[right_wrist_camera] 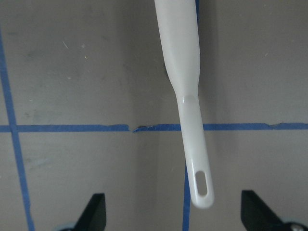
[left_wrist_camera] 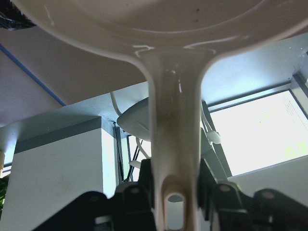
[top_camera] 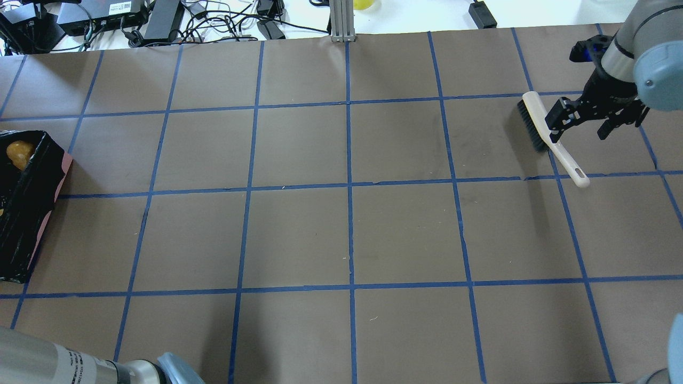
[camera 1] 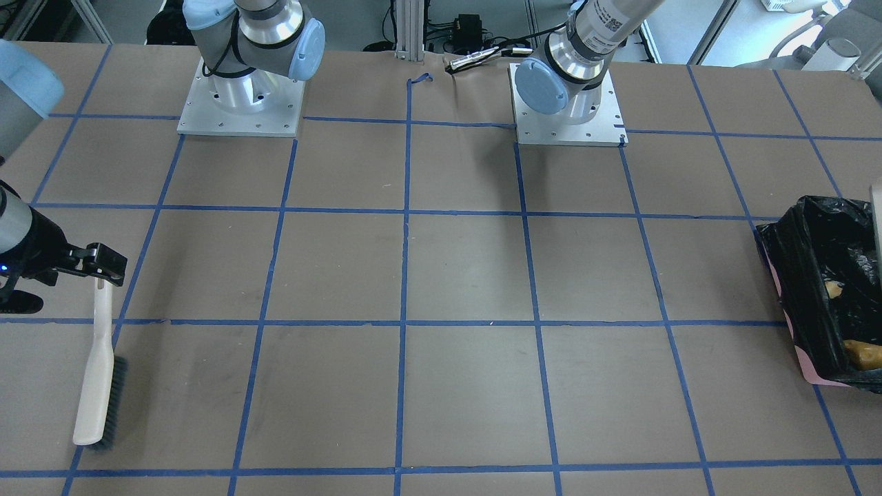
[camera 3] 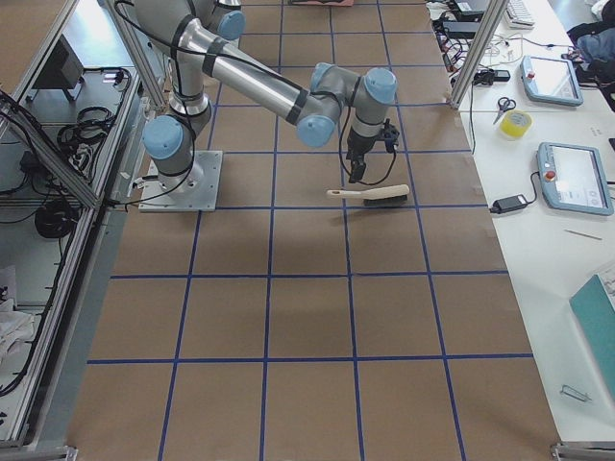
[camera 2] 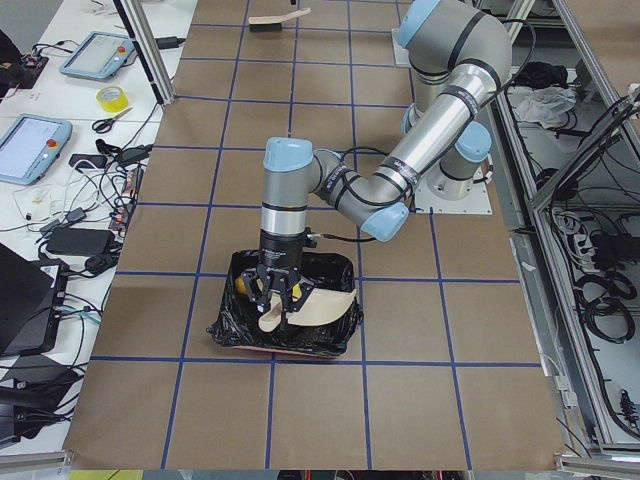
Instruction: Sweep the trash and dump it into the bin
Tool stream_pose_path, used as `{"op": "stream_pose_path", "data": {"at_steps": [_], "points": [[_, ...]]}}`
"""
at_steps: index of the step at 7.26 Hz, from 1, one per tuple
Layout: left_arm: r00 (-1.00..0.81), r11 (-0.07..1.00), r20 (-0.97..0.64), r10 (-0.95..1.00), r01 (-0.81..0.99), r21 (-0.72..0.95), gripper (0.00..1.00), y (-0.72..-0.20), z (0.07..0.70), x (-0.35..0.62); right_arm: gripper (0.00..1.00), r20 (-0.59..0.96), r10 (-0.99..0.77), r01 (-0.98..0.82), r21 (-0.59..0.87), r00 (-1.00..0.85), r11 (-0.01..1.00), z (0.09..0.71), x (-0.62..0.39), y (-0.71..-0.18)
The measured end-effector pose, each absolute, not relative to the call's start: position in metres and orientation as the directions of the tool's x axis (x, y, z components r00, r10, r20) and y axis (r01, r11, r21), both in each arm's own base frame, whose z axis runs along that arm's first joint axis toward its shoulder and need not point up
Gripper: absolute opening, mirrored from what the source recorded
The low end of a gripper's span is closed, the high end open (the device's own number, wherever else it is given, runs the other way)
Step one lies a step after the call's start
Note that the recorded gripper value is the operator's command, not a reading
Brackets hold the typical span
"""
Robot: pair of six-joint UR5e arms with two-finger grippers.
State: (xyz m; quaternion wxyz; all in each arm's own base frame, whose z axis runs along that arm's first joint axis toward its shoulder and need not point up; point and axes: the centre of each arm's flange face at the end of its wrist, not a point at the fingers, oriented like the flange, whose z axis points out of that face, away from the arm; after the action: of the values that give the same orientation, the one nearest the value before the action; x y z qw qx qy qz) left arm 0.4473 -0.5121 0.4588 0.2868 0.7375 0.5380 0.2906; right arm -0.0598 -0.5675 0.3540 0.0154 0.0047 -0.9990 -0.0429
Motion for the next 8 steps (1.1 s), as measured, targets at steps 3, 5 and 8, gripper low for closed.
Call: {"op": "stream_pose_path", "data": {"at_steps": [3, 5, 8], "points": [[0.243, -0.233, 0.123, 0.962, 0.499, 0.834, 0.00, -0.524, 0.456, 0.389, 1.00, 0.040, 0.028, 0.030, 0.051, -0.999, 0.998, 0.453, -0.009, -0.547], [0.250, -0.224, 0.117, 0.961, 0.458, 0.860, 0.00, -0.519, 0.457, 0.373, 1.00, 0.050, -0.017, -0.017, 0.010, -0.999, 1.000, 0.480, 0.036, -0.538], [0.265, -0.184, 0.090, 0.960, 0.355, 0.917, 0.00, -0.511, 0.449, 0.357, 1.00, 0.045, -0.037, -0.037, 0.005, -0.998, 0.999, 0.486, 0.097, -0.524]]}}
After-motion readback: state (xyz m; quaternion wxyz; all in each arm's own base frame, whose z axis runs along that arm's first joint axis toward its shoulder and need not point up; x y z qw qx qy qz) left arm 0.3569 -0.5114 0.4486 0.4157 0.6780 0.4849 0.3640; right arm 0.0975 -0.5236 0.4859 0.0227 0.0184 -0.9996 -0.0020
